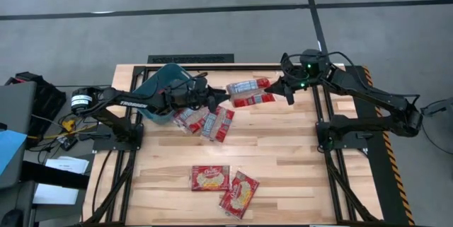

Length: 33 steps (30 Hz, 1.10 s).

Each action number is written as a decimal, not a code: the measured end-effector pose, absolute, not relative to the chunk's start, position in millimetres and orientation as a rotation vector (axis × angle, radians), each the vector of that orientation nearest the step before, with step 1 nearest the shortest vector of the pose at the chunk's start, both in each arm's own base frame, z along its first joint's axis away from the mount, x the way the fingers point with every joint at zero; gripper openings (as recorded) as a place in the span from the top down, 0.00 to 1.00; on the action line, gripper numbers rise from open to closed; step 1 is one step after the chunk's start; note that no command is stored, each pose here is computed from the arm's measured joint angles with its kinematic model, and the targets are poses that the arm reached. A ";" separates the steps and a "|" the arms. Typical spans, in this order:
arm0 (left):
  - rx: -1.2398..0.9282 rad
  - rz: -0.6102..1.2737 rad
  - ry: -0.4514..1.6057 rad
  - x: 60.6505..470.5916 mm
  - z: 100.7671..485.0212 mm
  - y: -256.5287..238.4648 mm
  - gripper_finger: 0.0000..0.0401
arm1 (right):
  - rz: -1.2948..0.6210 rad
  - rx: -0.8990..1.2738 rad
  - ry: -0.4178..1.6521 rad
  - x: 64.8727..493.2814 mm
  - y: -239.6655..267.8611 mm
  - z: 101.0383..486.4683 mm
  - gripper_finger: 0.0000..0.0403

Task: Sort popcorn bags into baskets
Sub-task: Put the popcorn bag into the green bin

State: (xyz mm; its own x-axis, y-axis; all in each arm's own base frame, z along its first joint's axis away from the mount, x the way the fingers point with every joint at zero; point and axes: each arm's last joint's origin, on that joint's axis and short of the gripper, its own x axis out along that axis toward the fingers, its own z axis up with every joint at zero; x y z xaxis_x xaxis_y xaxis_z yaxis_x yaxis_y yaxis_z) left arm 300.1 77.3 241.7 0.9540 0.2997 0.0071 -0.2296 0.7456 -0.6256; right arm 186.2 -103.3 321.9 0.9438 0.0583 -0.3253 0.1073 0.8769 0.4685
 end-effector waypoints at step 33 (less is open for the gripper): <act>-0.659 0.354 -0.102 305.1 249.0 79.6 0.89 | -0.003 0.465 0.242 211.6 -115.9 320.5 0.97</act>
